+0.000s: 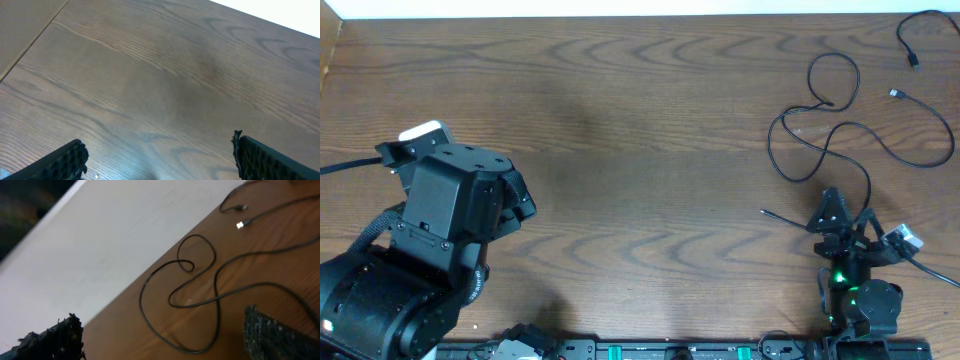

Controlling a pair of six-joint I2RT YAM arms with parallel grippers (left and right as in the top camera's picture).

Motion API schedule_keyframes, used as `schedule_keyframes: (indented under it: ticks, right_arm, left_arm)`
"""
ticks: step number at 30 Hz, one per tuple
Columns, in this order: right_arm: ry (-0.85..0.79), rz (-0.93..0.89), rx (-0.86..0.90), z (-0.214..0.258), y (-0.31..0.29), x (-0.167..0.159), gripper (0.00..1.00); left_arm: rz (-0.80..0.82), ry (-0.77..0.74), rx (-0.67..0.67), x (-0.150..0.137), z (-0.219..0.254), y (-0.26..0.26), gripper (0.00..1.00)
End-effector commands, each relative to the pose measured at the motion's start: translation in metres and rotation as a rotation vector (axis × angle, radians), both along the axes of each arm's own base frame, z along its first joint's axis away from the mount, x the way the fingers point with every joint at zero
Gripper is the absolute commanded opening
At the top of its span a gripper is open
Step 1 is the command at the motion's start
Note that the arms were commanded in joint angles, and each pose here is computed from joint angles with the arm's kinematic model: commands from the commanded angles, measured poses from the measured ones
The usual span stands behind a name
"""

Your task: Untangle cables

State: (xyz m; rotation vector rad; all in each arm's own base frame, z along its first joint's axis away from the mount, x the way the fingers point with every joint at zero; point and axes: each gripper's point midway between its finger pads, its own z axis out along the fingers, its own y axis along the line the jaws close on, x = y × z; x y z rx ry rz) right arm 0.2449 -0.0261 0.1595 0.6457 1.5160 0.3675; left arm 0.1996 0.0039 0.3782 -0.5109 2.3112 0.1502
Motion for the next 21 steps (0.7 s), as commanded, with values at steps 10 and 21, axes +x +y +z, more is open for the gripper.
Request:
schedule_keyframes:
  ticks: [10, 21]
  right_arm:
    - [0.092, 0.197, -0.698, -0.008, 0.023, 0.002, 0.99]
    - [0.106, 0.098, -0.665, -0.004, -0.001, 0.000, 0.99]
  left_arm:
    - [0.015, 0.071, 0.033, -0.013, -0.010, 0.008, 0.95]
    - [0.015, 0.071, 0.033, -0.013, -0.010, 0.008, 0.95]
